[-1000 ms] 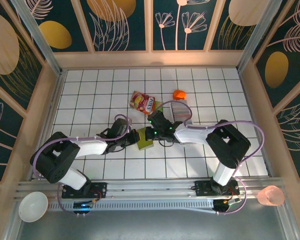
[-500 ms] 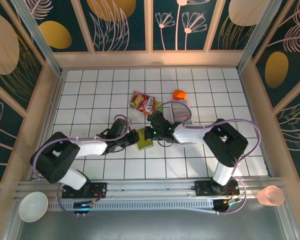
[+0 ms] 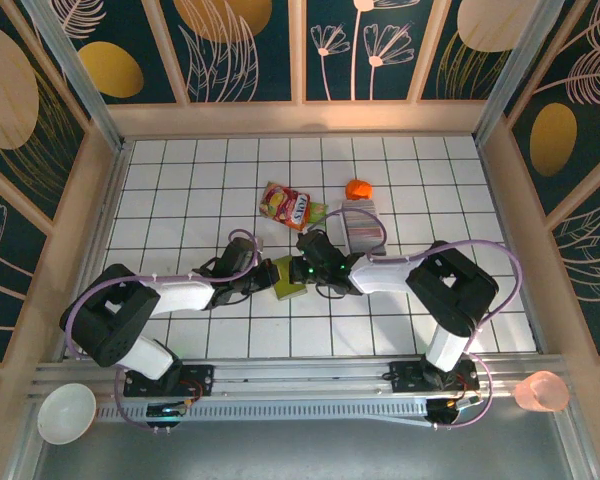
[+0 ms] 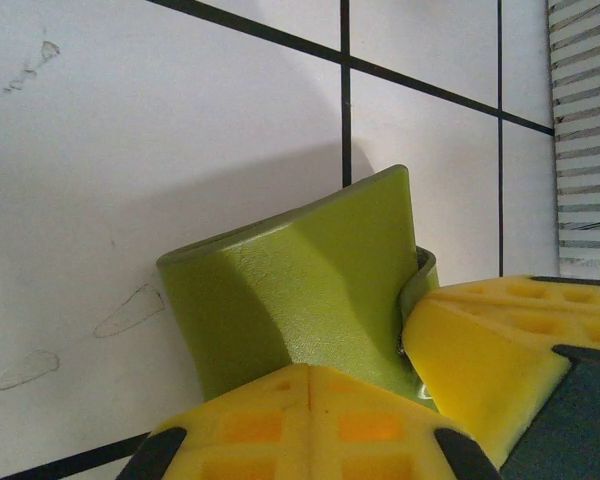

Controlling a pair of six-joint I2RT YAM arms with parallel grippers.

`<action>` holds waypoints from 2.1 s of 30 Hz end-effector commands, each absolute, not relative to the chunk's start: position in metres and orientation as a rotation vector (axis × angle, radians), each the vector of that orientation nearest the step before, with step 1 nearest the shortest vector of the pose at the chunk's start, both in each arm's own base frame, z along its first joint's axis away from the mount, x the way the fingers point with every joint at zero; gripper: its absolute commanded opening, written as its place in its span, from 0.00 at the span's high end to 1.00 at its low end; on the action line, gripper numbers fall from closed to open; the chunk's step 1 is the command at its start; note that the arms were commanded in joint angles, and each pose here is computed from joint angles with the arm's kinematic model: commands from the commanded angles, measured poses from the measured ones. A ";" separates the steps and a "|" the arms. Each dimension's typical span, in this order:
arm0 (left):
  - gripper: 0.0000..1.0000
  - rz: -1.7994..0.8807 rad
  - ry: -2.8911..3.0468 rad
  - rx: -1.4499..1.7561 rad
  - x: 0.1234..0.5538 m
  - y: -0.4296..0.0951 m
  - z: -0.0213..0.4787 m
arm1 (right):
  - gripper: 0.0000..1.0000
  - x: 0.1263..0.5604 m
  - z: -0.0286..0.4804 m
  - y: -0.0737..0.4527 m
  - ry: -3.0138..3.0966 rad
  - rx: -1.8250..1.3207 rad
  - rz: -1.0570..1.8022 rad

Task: Put the credit cards into the card holder

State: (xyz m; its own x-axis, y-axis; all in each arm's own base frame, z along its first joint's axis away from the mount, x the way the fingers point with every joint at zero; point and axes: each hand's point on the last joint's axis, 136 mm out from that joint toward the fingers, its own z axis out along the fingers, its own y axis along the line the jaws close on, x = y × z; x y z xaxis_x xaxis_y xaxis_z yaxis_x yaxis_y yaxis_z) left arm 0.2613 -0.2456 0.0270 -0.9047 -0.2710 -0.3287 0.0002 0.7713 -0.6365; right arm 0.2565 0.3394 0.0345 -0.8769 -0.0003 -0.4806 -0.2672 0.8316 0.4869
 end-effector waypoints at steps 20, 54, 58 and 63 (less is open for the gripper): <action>0.97 -0.703 2.415 -0.347 0.286 -0.208 0.075 | 1.00 0.233 0.048 0.348 2.566 -0.211 0.705; 0.01 -0.008 1.644 -0.528 0.335 -0.030 0.242 | 0.26 0.320 0.307 0.107 1.446 -0.019 0.196; 0.01 0.212 1.629 -0.463 0.345 -0.005 0.211 | 0.25 0.343 0.256 0.029 1.532 0.103 0.103; 0.01 0.280 1.654 -0.402 0.354 0.007 0.186 | 0.25 0.344 0.191 -0.003 1.596 0.167 0.095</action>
